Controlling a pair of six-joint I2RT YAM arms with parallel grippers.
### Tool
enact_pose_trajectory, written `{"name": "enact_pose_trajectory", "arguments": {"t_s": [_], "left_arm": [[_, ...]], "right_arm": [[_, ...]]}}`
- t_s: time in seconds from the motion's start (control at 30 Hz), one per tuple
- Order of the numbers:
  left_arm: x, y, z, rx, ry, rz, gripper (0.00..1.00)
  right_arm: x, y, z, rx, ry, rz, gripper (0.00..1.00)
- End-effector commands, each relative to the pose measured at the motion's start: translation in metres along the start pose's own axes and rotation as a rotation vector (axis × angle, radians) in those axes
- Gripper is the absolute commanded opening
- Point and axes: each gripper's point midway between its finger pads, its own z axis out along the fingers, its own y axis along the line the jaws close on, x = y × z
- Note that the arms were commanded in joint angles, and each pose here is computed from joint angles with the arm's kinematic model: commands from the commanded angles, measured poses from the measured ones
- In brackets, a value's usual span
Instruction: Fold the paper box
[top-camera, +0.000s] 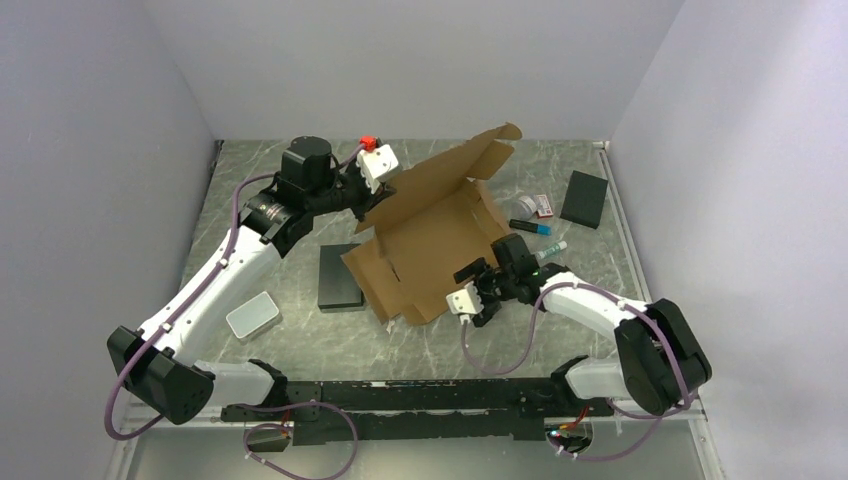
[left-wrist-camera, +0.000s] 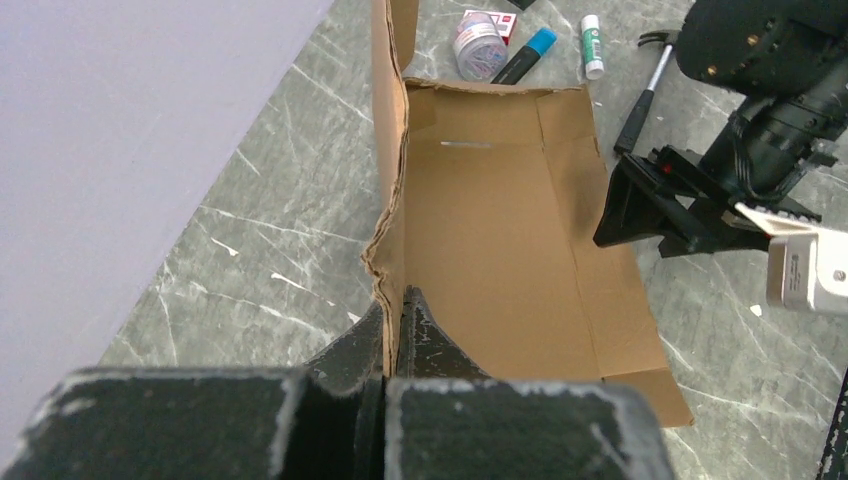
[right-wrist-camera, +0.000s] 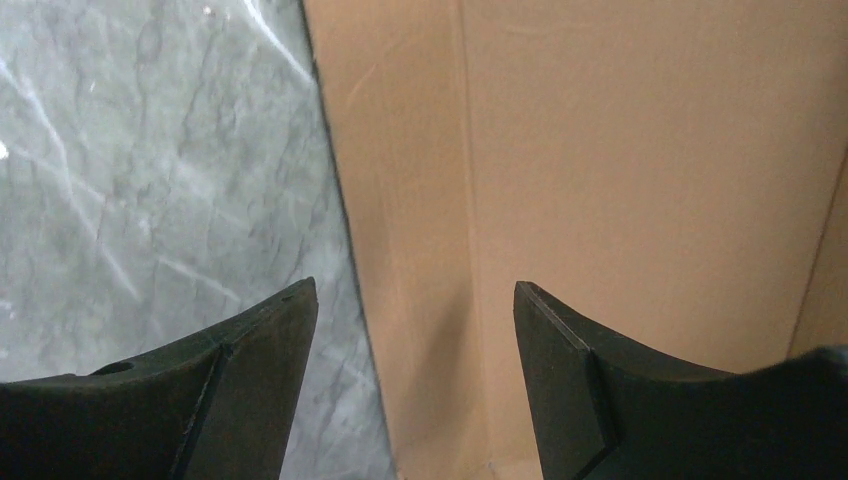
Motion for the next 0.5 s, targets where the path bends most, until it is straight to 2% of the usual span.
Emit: {"name": "enact_pose_trajectory", "arguments": {"t_s": [0.0, 0.33, 0.47], "left_arm": [[-0.003, 0.001, -0.004, -0.019, -0.006, 0.017, 0.0], [0.005, 0.005, -0.005, -0.045, 0.015, 0.029, 0.0], [0.003, 0.004, -0.005, -0.041, 0.011, 0.033, 0.0]], "right_arm": [[-0.008, -0.018, 0.013, 0.081, 0.026, -0.024, 0.74], [-0.004, -0.001, 0.02, 0.048, 0.078, -0.112, 0.72], [0.003, -0.01, 0.015, 0.087, 0.121, -0.111, 0.67]]}}
